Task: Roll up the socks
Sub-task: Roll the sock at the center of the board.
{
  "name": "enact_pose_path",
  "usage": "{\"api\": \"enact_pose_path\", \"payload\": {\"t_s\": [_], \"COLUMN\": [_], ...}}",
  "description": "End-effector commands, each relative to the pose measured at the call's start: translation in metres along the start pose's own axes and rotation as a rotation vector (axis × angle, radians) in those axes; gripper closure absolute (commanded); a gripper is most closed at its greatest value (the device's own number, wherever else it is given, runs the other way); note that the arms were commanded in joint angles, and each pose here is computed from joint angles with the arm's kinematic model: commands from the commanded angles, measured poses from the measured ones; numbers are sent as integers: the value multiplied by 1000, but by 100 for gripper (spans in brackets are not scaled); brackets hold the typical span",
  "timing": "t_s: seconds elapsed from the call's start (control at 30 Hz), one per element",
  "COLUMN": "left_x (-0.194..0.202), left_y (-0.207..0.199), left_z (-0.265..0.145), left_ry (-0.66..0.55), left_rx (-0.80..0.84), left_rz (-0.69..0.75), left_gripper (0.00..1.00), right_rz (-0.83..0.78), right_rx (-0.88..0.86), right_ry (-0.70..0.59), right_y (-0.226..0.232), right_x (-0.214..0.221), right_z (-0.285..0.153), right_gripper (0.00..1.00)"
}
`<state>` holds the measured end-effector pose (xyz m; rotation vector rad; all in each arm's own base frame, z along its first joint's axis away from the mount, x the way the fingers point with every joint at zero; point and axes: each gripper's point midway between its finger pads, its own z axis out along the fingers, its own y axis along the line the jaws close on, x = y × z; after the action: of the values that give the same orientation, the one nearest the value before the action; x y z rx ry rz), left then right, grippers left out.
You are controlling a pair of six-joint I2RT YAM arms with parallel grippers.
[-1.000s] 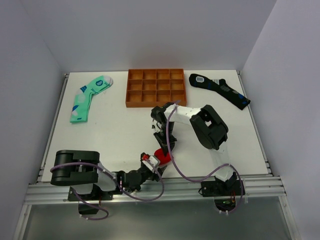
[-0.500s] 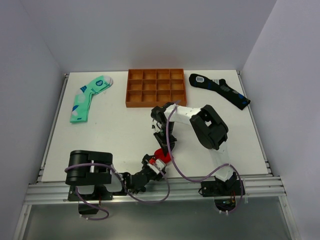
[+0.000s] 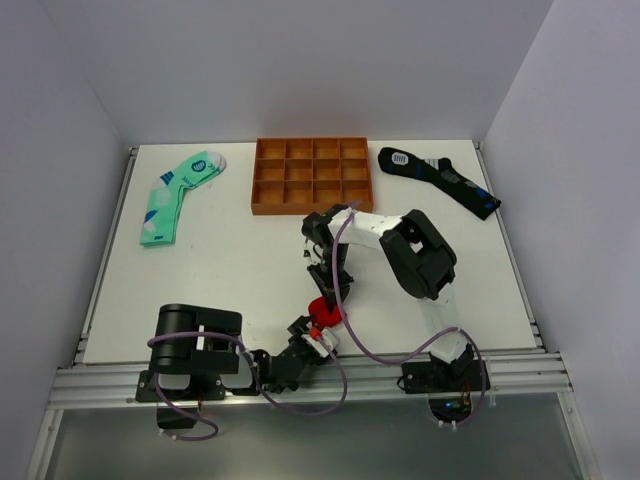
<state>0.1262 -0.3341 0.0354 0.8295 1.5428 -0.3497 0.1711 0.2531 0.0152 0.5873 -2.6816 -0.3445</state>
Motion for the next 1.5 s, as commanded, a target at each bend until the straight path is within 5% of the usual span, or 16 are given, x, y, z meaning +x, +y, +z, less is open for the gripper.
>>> {"api": "enact_pose_path", "payload": {"t_s": [0.0,0.4,0.7,0.83,1.17,1.47], "left_x": [-19,-13,-5,0,23,44], "left_y": [-3,-15,-26,-33,-49,-57], "left_z": [3,5,4,0,-11,-19], "left_ry": [-62,-46,25,67,213,321], "left_rx": [-13,46,103,145,272,321], "left_rz": [-61,-66,-132,-168,-318,-424], "left_gripper": [32,50,100,100,100,100], "right_rz": [-28,-29,-30,-30,-23,-29], "right_rx": [176,177,178,176,149,111], "right_ry": [-24,-22,-36,-68,-210,-403], "right_y": [-42,-41,-41,-39,-31,-12], "right_x": [-14,-14,-15,-19,-30,-51], "right_z": [19,20,19,16,3,-37], "right_gripper": [86,87,87,87,61,53]}}
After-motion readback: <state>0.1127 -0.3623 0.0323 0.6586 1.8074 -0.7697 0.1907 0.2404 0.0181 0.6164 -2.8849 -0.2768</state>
